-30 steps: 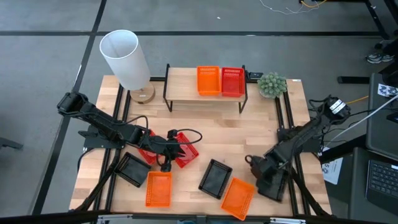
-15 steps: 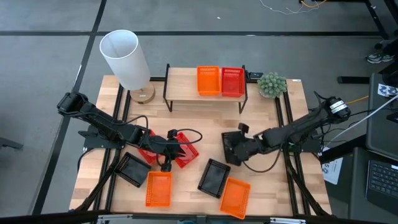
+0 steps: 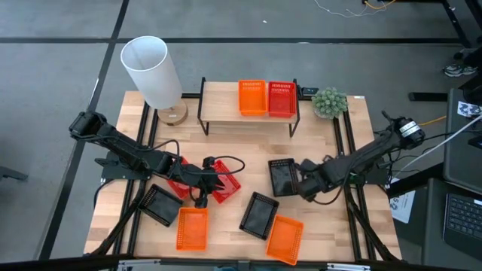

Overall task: Stack baskets on shelf by color
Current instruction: Move the black basket to the center of the table, then stack the right red basket on top of the red basket on the shelf

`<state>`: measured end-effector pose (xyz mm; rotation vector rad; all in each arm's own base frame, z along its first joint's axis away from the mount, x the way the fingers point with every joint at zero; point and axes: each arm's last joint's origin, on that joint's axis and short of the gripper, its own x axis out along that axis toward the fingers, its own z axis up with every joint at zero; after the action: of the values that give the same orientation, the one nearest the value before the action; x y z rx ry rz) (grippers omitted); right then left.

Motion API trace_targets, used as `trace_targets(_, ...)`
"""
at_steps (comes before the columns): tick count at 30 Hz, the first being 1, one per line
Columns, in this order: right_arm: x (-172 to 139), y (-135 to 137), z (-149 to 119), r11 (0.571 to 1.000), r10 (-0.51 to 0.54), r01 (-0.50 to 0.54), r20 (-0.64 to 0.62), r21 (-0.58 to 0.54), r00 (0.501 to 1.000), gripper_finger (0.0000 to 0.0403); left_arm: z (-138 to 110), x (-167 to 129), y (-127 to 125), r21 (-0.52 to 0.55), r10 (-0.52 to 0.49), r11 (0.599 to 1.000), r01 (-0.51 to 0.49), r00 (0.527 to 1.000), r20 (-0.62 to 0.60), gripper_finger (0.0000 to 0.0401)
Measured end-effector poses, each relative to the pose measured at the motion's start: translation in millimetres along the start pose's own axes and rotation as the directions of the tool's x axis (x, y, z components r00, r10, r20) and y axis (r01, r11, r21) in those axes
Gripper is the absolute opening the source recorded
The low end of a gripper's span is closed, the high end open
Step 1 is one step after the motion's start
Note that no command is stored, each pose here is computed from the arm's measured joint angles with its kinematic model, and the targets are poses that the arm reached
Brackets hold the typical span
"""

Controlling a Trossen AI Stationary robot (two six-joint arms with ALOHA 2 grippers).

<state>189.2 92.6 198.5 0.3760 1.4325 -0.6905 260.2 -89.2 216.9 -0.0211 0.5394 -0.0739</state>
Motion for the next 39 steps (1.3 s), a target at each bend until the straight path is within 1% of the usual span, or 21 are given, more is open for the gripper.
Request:
trace_targets(2, 14, 2, -7, 0.999, 0.033, -0.033, -0.022, 0.023, 0.999, 0.0129, 0, 0, 0, 0.000, 0.000, 1.000, 0.000, 1.000, 0.000, 0.0047)
trace_targets(4, 28, 7, -9, 0.993, 0.112, -0.112, -0.001, 0.040, 0.994, 0.0129, 0, 0, 0, 0.000, 0.000, 1.000, 0.000, 1.000, 0.000, 0.0047)
trace_targets(6, 37, 13, -6, 0.980, 0.197, -0.199, 0.072, 0.030, 0.978, 0.0129, 0, 0, 0, 0.000, 0.000, 1.000, 0.000, 1.000, 0.000, 0.0047)
trace_targets(8, 41, 18, 3, 0.966, 0.254, -0.257, 0.195, -0.012, 0.947, 0.0129, 0, 0, 0, 0.000, 0.000, 1.000, 0.000, 1.000, 0.000, 0.0047)
trace_targets(10, 39, 21, 17, 0.967, 0.252, -0.245, 0.356, -0.065, 0.900, 0.0129, 0, 0, 0, 0.000, 0.001, 1.000, -0.001, 1.000, 0.003, 0.0047)
trace_targets(12, 33, 22, 30, 0.976, 0.218, -0.180, 0.502, -0.123, 0.837, 0.0129, 1, 0, 0, -0.001, 0.000, 1.000, 0.000, 1.000, 0.008, 0.0047)
trace_targets(13, 30, 24, 37, 0.977, 0.212, -0.156, 0.556, -0.147, 0.803, 0.0129, 1, 0, 0, -0.001, 0.000, 1.000, 0.000, 1.000, 0.008, 0.0047)
trace_targets(15, 23, 25, 50, 0.972, 0.220, -0.122, 0.606, -0.199, 0.764, 0.0129, 1, 0, 0, -0.001, 0.000, 1.000, 0.000, 1.000, 0.009, 0.0047)
trace_targets(16, 19, 25, 54, 0.969, 0.230, -0.118, 0.611, -0.218, 0.758, 0.0129, 1, 0, 0, -0.002, -0.001, 1.000, 0.001, 1.000, 0.010, 0.0047)
trace_targets(20, 11, 26, 65, 0.957, 0.270, -0.146, 0.591, -0.249, 0.760, 0.0129, 3, 0, 0, 0.007, -0.003, 1.000, 0.003, 0.999, 0.034, 0.0047)
trace_targets(23, 6, 25, 65, 0.957, 0.266, -0.142, 0.572, -0.252, 0.776, 0.0129, 14, 1, 2, 0.043, 0.013, 0.999, -0.019, 0.990, 0.143, 0.0047)
trace_targets(24, 3, 25, 65, 0.960, 0.255, -0.139, 0.562, -0.242, 0.787, 0.0129, 18, 2, 4, 0.037, 0.018, 0.999, -0.025, 0.983, 0.182, 0.0047)
trace_targets(27, -8, 25, 63, 0.968, 0.220, -0.114, 0.537, -0.223, 0.814, 0.0129, 27, 4, 13, 0.027, 0.013, 0.999, -0.020, 0.969, 0.248, 0.0047)
trace_targets(29, -16, 26, 59, 0.970, 0.200, -0.088, 0.537, -0.226, 0.820, 0.0129, 31, 9, 20, 0.012, 0.038, 0.999, -0.043, 0.968, 0.248, 0.0047)
trace_targets(31, -23, 29, 56, 0.965, 0.211, -0.085, 0.538, -0.248, 0.816, 0.0129, 27, 14, 27, 0.005, 0.064, 0.998, -0.067, 0.975, 0.214, 0.0047)
trace_targets(32, -26, 31, 55, 0.960, 0.227, -0.093, 0.538, -0.264, 0.812, 0.0129, 28, 17, 29, 0.004, 0.061, 0.998, -0.064, 0.977, 0.203, 0.0047)
trace_targets(35, -28, 36, 49, 0.941, 0.279, -0.123, 0.511, -0.316, 0.813, 0.0129, 22, 19, 31, 0.014, 0.035, 0.999, -0.037, 0.991, 0.129, 0.0047)
trace_targets(36, -28, 37, 47, 0.938, 0.287, -0.132, 0.502, -0.322, 0.816, 0.0129, 20, 19, 30, 0.000, 0.025, 1.000, -0.025, 0.993, 0.113, 0.0047)
trace_targets(39, -27, 38, 40, 0.940, 0.287, -0.146, 0.483, -0.308, 0.827, 0.0129, 19, 19, 24, -0.098, -0.035, 0.994, 0.045, 0.994, 0.101, 0.0047)
